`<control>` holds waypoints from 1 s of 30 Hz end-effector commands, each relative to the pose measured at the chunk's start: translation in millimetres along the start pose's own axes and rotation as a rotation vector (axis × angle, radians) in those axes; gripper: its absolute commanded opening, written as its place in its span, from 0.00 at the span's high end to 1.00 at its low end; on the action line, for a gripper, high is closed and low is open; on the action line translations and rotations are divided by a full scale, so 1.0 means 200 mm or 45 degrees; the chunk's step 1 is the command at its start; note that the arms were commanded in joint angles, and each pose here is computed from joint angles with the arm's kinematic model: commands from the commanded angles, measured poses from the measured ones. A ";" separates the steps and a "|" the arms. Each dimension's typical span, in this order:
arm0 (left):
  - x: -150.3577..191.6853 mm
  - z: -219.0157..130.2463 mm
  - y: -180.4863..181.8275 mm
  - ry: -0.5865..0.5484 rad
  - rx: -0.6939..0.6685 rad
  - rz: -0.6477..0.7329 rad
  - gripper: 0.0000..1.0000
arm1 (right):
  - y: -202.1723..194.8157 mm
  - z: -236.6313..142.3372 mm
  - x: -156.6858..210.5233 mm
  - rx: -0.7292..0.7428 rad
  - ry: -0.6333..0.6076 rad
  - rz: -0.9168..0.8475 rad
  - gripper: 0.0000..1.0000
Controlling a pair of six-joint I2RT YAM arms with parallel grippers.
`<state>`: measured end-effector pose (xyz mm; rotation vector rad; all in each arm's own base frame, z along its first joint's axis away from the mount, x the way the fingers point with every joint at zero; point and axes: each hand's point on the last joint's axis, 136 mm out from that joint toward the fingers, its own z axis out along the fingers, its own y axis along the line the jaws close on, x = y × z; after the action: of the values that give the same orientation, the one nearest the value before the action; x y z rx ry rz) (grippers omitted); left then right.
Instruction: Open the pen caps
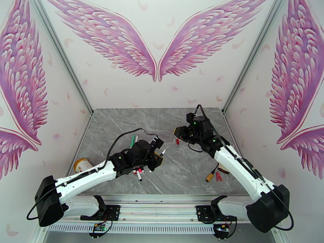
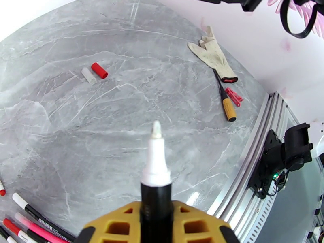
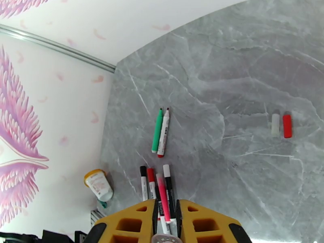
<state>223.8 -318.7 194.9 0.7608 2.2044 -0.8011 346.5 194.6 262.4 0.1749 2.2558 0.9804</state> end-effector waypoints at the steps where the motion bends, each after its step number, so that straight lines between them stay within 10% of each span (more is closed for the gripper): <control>1: -0.04 -0.06 -0.01 -0.072 0.088 -0.093 0.98 | -0.08 0.02 0.04 -0.008 0.099 -0.081 0.99; 16: -0.07 -0.19 0.30 -0.295 -0.029 -0.362 0.98 | -0.68 0.24 0.10 0.470 0.424 -0.197 0.95; 30: -0.17 -0.32 0.33 -0.296 -0.167 -0.221 0.91 | -0.99 0.51 0.03 0.548 0.617 -0.133 0.95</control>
<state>262.5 -243.2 224.6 0.3576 2.1165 -0.8257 432.6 121.2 81.2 0.0294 2.8210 0.5297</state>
